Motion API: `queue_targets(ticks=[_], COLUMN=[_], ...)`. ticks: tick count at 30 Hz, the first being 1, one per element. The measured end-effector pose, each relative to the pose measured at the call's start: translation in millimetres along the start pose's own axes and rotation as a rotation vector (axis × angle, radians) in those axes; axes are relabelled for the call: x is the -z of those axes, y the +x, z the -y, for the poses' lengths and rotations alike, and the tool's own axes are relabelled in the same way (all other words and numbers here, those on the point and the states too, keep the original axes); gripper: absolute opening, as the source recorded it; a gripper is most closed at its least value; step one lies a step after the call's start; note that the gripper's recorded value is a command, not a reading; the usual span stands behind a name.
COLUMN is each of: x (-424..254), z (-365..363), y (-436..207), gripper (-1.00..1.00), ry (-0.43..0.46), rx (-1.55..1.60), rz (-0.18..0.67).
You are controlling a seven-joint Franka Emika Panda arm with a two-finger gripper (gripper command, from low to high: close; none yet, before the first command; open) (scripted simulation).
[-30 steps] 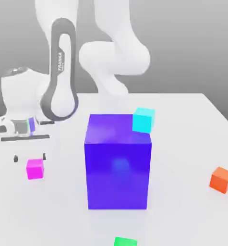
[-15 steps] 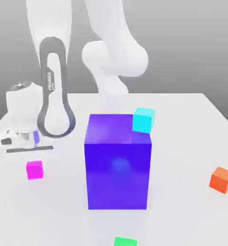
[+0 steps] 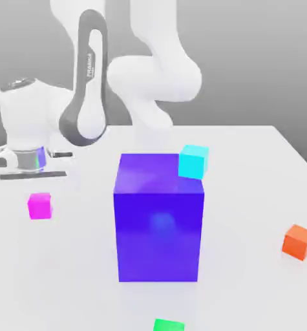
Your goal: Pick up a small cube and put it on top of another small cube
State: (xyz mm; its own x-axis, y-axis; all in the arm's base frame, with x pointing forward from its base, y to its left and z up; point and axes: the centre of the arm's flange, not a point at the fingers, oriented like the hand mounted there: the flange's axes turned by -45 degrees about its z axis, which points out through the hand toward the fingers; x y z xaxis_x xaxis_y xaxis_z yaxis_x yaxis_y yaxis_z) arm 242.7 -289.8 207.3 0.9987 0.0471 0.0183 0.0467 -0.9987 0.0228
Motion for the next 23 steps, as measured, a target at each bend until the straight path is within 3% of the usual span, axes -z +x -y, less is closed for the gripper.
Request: queue_targets(ticks=[6, 11, 15, 19, 20, 23], x=[20.5, 38.8, 42.8, -10.0, -20.8, -20.8], z=[95.8, 191.4, 280.4, 298.8, 299.6, 299.6], y=[165.3, 262.6, 303.1, 306.0, 305.4, 305.4], gripper=[-1.00, -1.00, -1.00, -1.00, 1.00, 1.00], ry=[-0.010, 0.010, 0.031, 0.026, 0.026, 0.026], rx=[0.197, 0.223, 0.263, 0.276, 0.276, 0.276], rz=[-0.006, -0.018, -0.002, 0.015, 0.015, 0.015])
